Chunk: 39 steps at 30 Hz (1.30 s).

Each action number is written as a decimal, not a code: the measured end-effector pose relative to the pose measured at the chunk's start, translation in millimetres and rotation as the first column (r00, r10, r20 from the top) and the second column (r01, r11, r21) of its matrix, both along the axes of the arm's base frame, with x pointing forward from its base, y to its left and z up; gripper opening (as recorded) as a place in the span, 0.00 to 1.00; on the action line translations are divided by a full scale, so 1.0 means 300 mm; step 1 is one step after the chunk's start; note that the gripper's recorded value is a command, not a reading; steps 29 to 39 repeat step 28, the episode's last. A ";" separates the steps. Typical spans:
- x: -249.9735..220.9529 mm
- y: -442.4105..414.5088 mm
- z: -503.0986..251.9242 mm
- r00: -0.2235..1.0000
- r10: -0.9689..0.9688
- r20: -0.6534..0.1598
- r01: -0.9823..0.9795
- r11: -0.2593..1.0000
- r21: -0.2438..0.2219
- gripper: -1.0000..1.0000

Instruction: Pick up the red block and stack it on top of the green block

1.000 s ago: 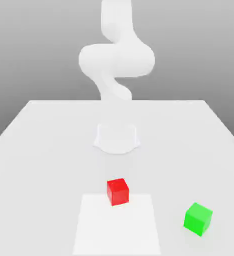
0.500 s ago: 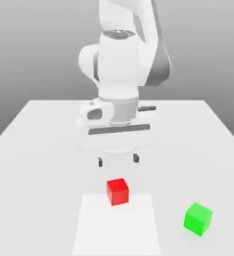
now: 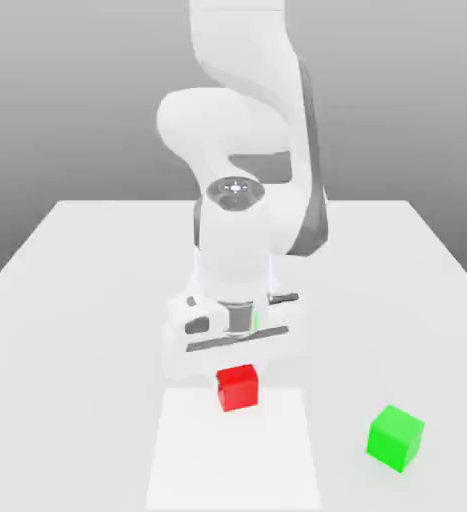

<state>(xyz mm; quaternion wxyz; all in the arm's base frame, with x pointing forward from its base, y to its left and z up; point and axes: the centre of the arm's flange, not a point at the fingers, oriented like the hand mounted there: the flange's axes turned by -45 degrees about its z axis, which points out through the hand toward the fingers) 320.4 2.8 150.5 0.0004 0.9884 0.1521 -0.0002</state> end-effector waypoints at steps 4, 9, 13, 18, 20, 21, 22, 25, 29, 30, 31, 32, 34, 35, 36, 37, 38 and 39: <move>0.005 -0.001 0.096 1.000 -0.001 0.000 0.001 1.000 -0.001 0.00; 0.040 0.051 0.202 1.000 0.030 -0.001 -0.030 1.000 0.002 0.00; 0.156 0.267 0.247 0.990 0.143 -0.001 -0.143 0.990 0.004 0.00; 0.247 0.586 0.300 0.961 0.275 -0.001 -0.275 0.961 0.003 0.00; 0.269 0.672 0.296 0.954 0.300 0.000 -0.300 0.954 0.002 0.00; 0.277 0.681 0.267 0.954 0.299 0.000 -0.299 0.954 0.001 0.00; 0.282 0.684 0.231 0.955 0.298 0.000 -0.298 0.955 0.001 0.00; 0.283 0.687 0.119 0.955 0.298 0.000 -0.298 0.955 0.001 1.00; 0.283 0.687 0.119 0.955 0.298 0.000 -0.298 0.955 0.001 1.00; 0.283 0.687 0.119 0.955 0.298 0.000 -0.298 0.955 0.001 1.00; 0.283 0.687 0.119 0.955 0.298 0.000 -0.298 0.955 0.001 1.00; 0.283 0.687 0.119 0.955 0.298 0.000 -0.298 0.955 0.001 1.00; 0.283 0.687 0.119 0.955 0.298 0.000 -0.298 0.955 0.001 1.00; 0.283 0.687 0.119 0.955 0.298 0.000 -0.298 0.955 0.001 1.00; 0.283 0.687 0.119 0.955 0.298 0.000 -0.298 0.955 0.001 1.00; 0.283 0.687 0.119 0.955 0.298 0.000 -0.298 0.955 0.001 1.00; 0.283 0.687 0.119 0.955 0.298 0.000 -0.298 0.955 0.001 1.00; 0.283 0.687 0.119 0.955 0.298 0.000 -0.298 0.955 0.001 1.00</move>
